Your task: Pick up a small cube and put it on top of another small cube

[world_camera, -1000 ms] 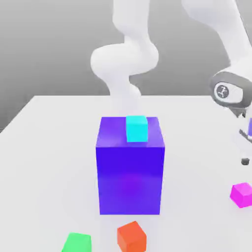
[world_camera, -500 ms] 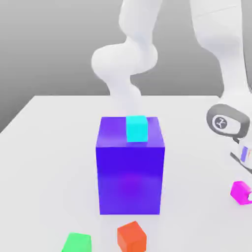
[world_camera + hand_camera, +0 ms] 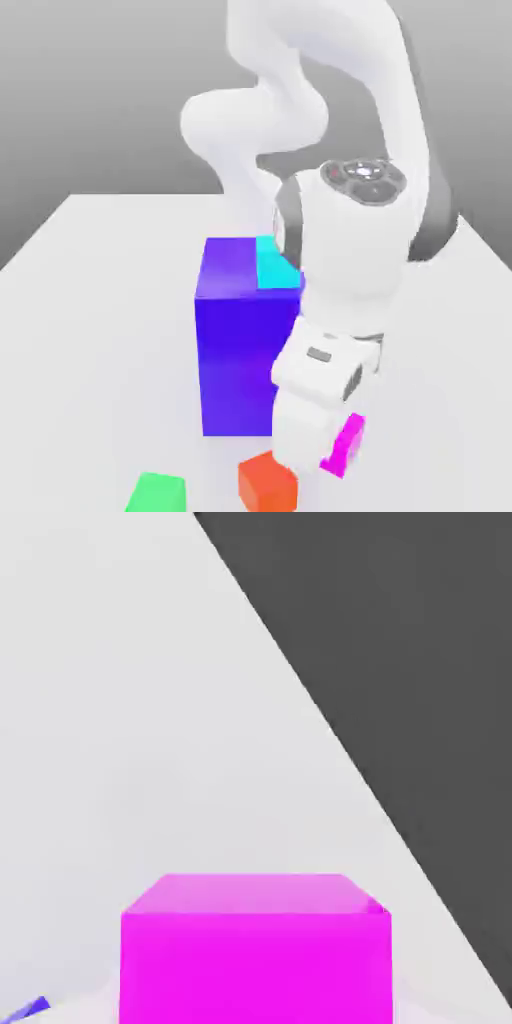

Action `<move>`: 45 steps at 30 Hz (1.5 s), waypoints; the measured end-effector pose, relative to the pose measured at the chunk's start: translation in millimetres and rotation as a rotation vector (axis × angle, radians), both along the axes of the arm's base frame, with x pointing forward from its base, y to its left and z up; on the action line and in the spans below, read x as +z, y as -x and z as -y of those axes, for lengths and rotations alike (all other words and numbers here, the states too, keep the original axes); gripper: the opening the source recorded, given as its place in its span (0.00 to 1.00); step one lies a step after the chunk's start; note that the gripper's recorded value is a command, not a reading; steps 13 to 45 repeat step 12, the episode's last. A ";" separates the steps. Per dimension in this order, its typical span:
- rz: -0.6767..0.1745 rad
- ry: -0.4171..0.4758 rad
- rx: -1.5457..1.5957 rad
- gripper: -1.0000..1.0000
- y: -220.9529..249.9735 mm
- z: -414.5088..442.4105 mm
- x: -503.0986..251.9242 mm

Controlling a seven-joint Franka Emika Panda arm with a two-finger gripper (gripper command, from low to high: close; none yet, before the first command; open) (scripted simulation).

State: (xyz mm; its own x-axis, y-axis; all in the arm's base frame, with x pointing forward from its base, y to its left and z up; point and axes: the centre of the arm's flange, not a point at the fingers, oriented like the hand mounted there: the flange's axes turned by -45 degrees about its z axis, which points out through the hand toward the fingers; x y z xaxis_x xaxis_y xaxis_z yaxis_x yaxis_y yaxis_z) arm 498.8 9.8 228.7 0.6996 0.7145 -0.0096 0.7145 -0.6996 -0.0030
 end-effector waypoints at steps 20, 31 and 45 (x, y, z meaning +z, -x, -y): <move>0.010 -0.004 -0.311 1.00 -8.0 116.3 -43.2; 0.010 -0.004 -0.311 1.00 -8.0 116.3 -43.2; 0.010 -0.004 -0.311 1.00 -8.0 116.3 -43.2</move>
